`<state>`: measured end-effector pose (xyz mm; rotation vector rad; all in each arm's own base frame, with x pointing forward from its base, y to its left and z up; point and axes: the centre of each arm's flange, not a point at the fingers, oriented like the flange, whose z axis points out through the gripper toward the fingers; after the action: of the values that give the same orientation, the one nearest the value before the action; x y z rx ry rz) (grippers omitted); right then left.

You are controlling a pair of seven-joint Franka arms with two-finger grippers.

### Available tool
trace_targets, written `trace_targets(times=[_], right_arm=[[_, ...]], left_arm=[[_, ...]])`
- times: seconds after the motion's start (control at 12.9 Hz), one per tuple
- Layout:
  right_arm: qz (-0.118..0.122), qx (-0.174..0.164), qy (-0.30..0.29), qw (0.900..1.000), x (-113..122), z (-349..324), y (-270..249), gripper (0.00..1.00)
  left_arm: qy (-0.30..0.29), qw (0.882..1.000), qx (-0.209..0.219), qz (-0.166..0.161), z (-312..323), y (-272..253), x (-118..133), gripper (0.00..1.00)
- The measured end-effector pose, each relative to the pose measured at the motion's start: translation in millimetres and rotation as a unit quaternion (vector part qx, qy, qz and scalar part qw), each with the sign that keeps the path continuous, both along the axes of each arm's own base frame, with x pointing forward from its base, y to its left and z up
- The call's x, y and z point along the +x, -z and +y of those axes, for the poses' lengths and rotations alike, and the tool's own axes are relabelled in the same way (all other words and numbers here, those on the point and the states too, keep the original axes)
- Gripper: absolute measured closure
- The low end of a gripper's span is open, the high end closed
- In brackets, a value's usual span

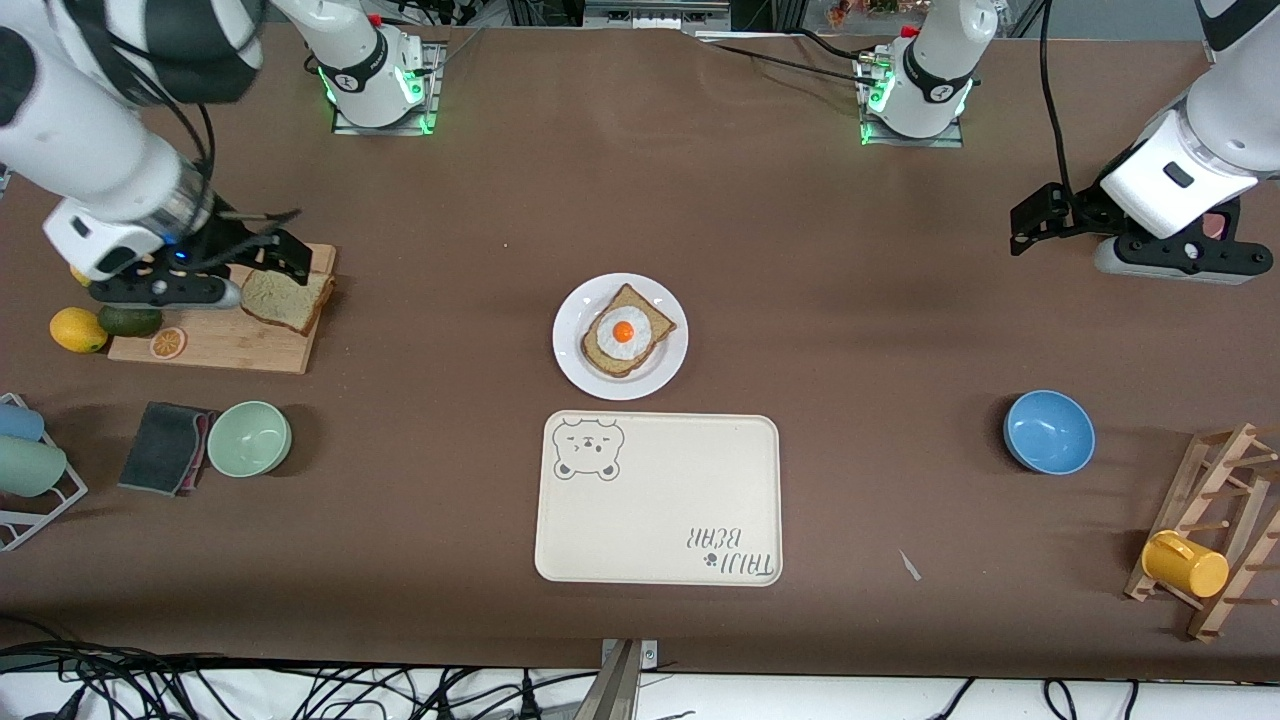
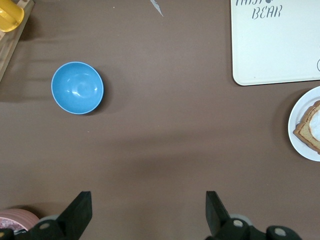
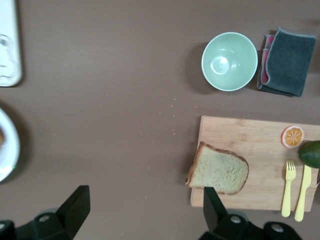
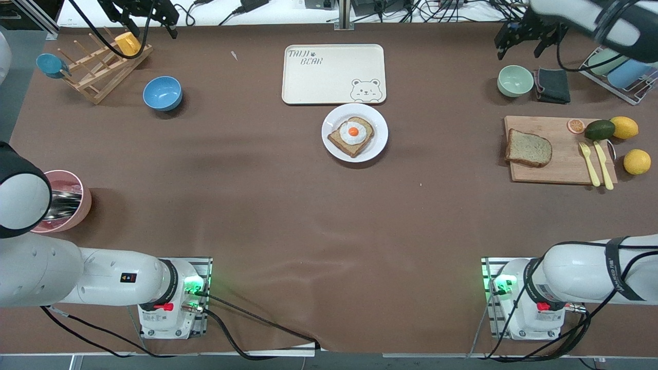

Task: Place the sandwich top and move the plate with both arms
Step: 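Reach the right gripper to the bread slice on the cutting board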

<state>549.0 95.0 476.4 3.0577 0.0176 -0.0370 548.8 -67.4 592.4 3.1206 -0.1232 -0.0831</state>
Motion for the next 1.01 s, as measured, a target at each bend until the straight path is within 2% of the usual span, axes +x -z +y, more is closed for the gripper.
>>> trace_targets(times=[0.15,0.39,0.62,0.7,0.85,1.01], right_arm=[[0.004,-0.007,0.008,1.0,-7,1,52,0.0],[0.033,-0.04,0.022,0.998,-20,-7,126,0.0],[0.05,-0.132,0.039,0.989,-32,-18,191,0.0],[0.056,-0.151,0.044,0.986,-34,-21,211,0.0],[0.073,-0.163,0.059,0.982,-37,-30,240,0.0],[0.085,-0.161,0.07,0.981,-37,-45,259,0.0]], left_arm=[[0.0,1.0,0.0,0.0,0,0,0,0.0],[0.0,1.0,0.0,0.0,0,0,0,0.0],[0.0,1.0,0.0,0.0,0,0,0,0.0],[0.0,1.0,0.0,0.0,0,0,0,0.0],[0.0,1.0,0.0,0.0,0,0,0,0.0],[0.0,1.0,0.0,0.0,0,0,0,0.0]])
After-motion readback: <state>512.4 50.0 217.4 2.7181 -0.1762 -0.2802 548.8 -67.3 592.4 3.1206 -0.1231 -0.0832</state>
